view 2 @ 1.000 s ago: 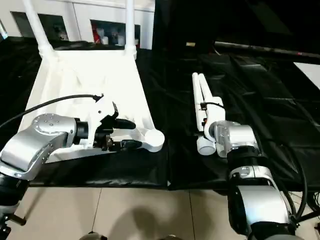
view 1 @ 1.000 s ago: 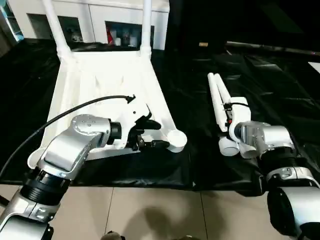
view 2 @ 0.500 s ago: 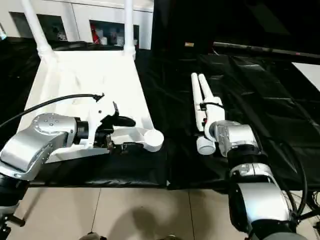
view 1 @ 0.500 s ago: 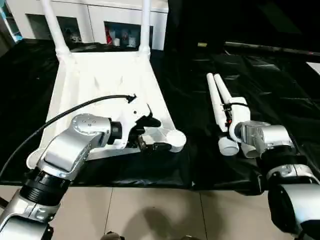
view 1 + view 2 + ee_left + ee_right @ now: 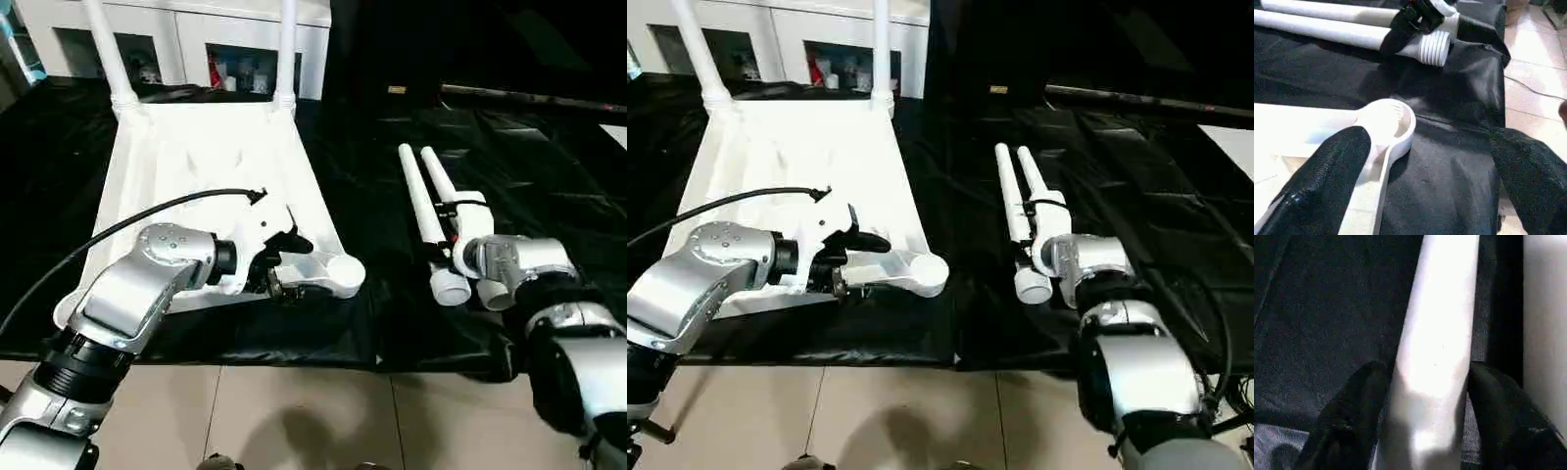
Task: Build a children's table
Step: Pick table leg
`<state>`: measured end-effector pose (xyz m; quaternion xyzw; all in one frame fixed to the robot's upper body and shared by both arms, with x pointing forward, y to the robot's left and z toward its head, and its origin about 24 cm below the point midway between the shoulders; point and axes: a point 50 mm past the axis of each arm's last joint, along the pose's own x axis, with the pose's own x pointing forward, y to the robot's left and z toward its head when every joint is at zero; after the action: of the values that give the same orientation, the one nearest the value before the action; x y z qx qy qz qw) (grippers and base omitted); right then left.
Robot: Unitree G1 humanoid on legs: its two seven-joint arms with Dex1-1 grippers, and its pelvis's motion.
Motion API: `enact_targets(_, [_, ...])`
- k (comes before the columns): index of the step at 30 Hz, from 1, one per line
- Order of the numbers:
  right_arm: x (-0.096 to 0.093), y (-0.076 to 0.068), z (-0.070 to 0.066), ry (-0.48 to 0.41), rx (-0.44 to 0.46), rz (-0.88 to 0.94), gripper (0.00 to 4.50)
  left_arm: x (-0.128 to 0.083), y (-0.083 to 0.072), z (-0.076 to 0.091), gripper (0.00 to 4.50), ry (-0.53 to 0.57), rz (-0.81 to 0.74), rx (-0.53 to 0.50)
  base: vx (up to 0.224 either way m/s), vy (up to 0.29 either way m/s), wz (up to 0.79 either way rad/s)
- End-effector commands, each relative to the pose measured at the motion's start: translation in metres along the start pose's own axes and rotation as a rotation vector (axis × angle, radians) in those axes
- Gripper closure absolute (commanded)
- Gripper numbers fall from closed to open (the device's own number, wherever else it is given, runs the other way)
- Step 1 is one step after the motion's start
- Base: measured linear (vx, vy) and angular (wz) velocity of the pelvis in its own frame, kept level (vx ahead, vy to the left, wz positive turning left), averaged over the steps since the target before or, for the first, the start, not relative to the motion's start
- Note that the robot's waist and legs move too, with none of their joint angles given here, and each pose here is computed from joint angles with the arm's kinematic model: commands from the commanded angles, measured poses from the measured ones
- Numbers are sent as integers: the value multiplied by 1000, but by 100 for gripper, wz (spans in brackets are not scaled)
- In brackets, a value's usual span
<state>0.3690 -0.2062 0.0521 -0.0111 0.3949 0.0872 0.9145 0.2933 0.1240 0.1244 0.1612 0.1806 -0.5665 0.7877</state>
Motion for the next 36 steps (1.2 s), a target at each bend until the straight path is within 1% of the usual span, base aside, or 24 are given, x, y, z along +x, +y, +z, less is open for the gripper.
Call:
enact_targets(1, [-2,-7,-4,50,2,-20,193,-2,2,5,0,12,3,38,0,0,0])
enact_targets(4, [-3,-8,-2,68,2,-17,212,-2,3,5,0,14,4,40,0,0,0])
enact_targets(5, [-4,-8,-2,76,3,-13,228,-3,3,5,0,15,3,41,0,0,0])
enact_targets(6, [-4,-8,-2,81,3,-9,228,-3,3,5,0,16,3,41,0,0,0])
enact_targets(7, [-4,-8,-2,83,5,-8,243,-3,3,5,0,16,2,42,0,0,0])
enact_targets(8, [-5,-8,-1,87,7,-6,248,-3,3,5,0,18,-1,41,0,0,0])
enact_targets(13, [-6,-10,0,93,11,-7,258,-3,3,5,0,23,-3,43,0,0,0])
enact_targets(16, [-6,-11,3,65,25,-26,260,-4,4,6,0,17,11,46,0,0,0])
enact_targets(18, [-6,-11,7,22,55,-22,261,-5,7,7,0,5,38,50,0,0,0])
enact_targets(20, [-7,-8,16,-61,92,7,261,-4,14,12,0,-39,99,62,0,0,0])
enact_targets(21, [-7,-6,18,-83,105,18,261,-4,16,14,0,-58,120,66,0,0,0])
enact_targets(24, [-8,-1,30,-200,157,81,261,-4,25,23,0,-140,207,63,0,0,0])
enact_targets(25, [-12,6,41,-317,168,161,261,-3,32,32,0,-220,280,34,0,0,0])
enact_targets(26, [-12,6,41,-317,168,161,261,-3,32,32,0,-220,280,34,0,0,0])
enact_targets(27, [-14,10,45,-364,163,211,261,-2,36,37,0,-266,308,5,0,0,0])
enact_targets(28, [-17,17,50,-422,145,286,261,-1,39,42,0,-325,328,-47,0,0,0])
enact_targets(29, [-17,17,50,-422,145,286,261,-1,39,42,0,-325,328,-47,0,0,0])
enact_targets(30, [-31,38,57,-551,130,547,261,4,46,57,0,-471,339,-221,0,0,0])
enact_targets(31, [-32,39,58,-558,130,565,261,5,46,58,0,-481,337,-235,0,0,0])
enact_targets(32, [-42,50,58,-610,133,728,261,10,49,67,0,-572,307,-378,0,0,0])
enact_targets(33, [-45,53,57,-616,134,768,261,12,50,69,0,-598,291,-423,0,0,0])
enact_targets(34, [-47,55,56,-620,129,795,261,13,51,72,0,-614,286,-445,0,0,0])
enact_targets(35, [-54,61,53,-635,115,887,261,19,54,79,0,-667,262,-524,0,0,0])
enact_targets(36, [-56,63,51,-637,110,918,261,20,54,82,0,-683,251,-548,0,0,0])
